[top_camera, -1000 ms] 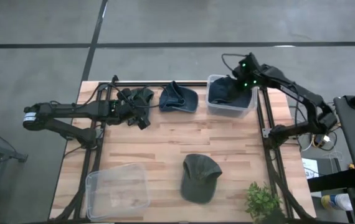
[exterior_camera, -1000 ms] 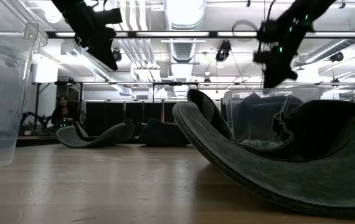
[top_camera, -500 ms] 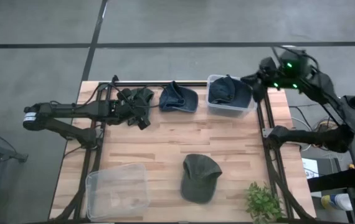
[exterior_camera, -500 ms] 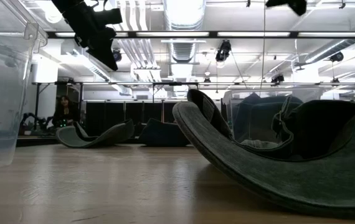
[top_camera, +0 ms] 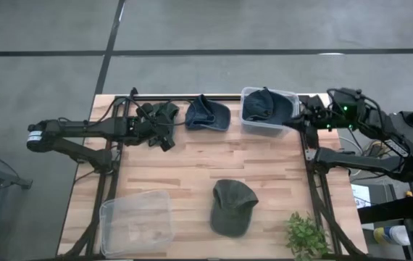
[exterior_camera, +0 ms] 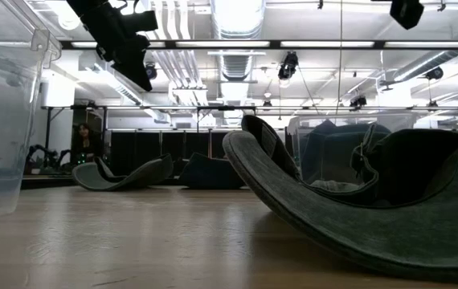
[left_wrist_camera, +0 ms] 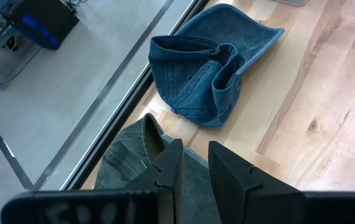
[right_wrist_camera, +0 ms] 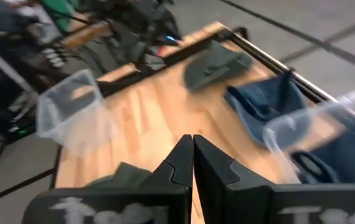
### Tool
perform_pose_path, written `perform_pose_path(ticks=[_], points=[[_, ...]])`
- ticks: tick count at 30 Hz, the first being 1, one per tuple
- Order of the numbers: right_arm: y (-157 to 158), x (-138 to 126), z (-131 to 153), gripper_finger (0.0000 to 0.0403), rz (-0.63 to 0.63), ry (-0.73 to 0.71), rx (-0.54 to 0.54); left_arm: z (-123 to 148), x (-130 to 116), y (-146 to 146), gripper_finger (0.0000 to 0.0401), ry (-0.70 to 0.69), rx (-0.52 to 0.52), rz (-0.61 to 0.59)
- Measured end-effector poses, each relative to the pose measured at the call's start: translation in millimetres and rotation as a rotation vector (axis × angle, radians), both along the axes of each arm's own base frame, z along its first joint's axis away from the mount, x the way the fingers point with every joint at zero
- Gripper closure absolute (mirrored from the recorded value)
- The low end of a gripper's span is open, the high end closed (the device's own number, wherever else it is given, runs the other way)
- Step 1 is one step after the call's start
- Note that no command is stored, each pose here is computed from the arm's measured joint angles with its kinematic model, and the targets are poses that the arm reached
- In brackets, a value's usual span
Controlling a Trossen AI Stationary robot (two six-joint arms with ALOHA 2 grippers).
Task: Pick & Place hat
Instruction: Put the blue cap into the top transparent bin
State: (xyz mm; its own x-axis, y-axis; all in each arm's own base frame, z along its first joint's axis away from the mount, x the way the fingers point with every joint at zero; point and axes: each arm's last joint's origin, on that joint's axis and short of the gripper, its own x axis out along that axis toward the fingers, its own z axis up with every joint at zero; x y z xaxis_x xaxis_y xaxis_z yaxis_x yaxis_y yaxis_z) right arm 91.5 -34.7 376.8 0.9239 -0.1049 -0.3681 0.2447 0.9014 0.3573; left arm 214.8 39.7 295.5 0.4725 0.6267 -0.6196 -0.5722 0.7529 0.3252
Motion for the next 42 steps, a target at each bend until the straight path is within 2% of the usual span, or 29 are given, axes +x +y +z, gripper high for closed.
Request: perform_pose_path(ticks=[7, 10, 15, 19, 22, 25, 29, 32, 37, 42], points=[[3, 7, -19, 0.0394, 0.080, -0.118, -0.044, 1, 1, 0, 0.0332, -0.014, 0.003, -0.004], [4, 6, -22, 0.0394, 0.118, -0.161, -0.054, 6, 12, 1, 0.0332, -0.067, 0.044, -0.052], [8, -1, -18, 0.0394, 0.126, -0.247, -0.095, 27, 47, 5, 0.0332, -0.120, 0.146, -0.155], [11, -9, -14, 0.0394, 0.126, -0.289, -0.107, 40, 87, 14, 0.0332, -0.030, 0.224, -0.217], [13, -14, -13, 0.0394, 0.122, -0.307, -0.099, 45, 115, 27, 0.0332, 0.037, 0.227, -0.215], [15, -17, -12, 0.0394, 0.122, -0.321, -0.102, 45, 134, 42, 0.0332, 0.098, 0.154, -0.231], [16, -20, -12, 0.0394, 0.122, -0.328, -0.106, 39, 147, 68, 0.0332, 0.080, -0.079, -0.289], [16, -20, -12, 0.0394, 0.121, -0.326, -0.105, 28, 147, 90, 0.0332, 0.070, -0.219, -0.257], [16, -20, -13, 0.0394, 0.122, -0.322, -0.106, 12, 142, 114, 0.0332, 0.090, -0.272, -0.184], [16, -20, -15, 0.0394, 0.121, -0.299, -0.096, -3, 139, 115, 0.0332, 0.110, -0.340, -0.211]])
